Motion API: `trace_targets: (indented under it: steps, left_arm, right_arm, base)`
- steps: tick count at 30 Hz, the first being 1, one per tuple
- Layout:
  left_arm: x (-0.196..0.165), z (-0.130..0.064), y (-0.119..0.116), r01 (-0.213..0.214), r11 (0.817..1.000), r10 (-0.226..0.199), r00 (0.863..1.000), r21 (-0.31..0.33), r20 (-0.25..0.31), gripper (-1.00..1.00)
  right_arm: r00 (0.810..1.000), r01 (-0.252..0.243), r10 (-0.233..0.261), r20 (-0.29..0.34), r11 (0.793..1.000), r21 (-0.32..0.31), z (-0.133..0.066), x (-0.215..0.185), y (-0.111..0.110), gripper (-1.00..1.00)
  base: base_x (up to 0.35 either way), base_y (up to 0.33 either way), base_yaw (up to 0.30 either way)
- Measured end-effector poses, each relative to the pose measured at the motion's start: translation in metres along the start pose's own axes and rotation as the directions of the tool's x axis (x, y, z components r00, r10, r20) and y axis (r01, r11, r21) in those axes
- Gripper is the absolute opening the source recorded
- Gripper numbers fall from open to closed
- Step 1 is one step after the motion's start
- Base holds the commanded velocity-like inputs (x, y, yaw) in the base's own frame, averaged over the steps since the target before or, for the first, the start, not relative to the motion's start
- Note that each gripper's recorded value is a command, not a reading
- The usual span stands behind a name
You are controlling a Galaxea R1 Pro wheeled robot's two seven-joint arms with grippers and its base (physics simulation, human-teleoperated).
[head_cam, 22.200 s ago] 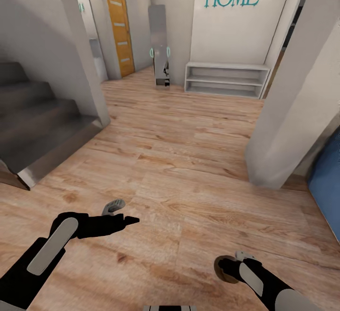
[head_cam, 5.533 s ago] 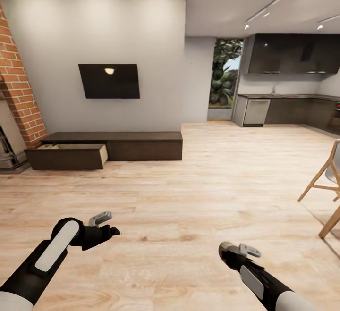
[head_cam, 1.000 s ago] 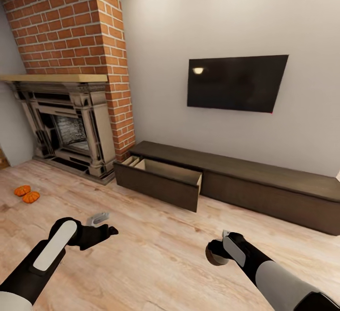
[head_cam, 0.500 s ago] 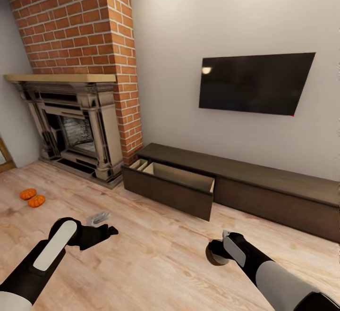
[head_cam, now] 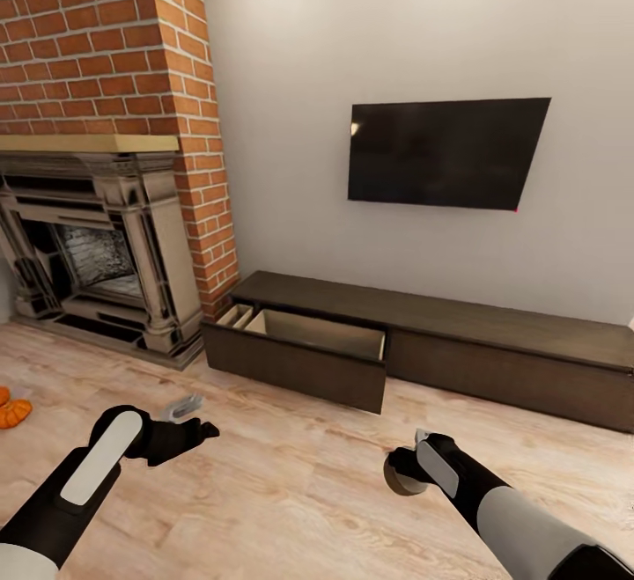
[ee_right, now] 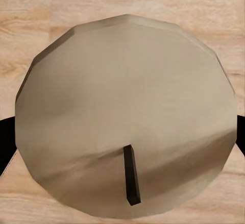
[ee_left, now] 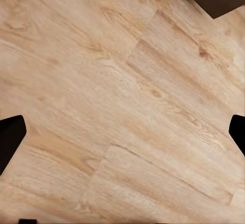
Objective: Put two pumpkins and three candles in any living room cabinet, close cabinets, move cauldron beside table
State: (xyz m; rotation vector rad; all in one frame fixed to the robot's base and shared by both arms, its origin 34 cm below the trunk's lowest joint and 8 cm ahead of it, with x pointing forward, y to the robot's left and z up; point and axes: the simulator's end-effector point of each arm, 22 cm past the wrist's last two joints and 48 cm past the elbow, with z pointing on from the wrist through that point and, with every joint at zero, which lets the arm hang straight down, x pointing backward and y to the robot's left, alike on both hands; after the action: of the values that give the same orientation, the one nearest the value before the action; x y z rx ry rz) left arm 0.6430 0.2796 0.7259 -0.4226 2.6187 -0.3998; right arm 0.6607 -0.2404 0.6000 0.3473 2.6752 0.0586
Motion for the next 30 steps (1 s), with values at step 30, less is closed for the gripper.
trace_targets:
  steps: [30]
  left_arm:
    - [-0.008, -0.008, -0.009, -0.026, 0.999, 0.026, 1.000, 0.031, 0.018, 1.00]
  right_arm:
    - [1.000, 0.000, 0.001, -0.015, 1.000, 0.004, 0.007, 0.006, -0.002, -1.00]
  base:
    - [0.104, 0.239, -0.271]
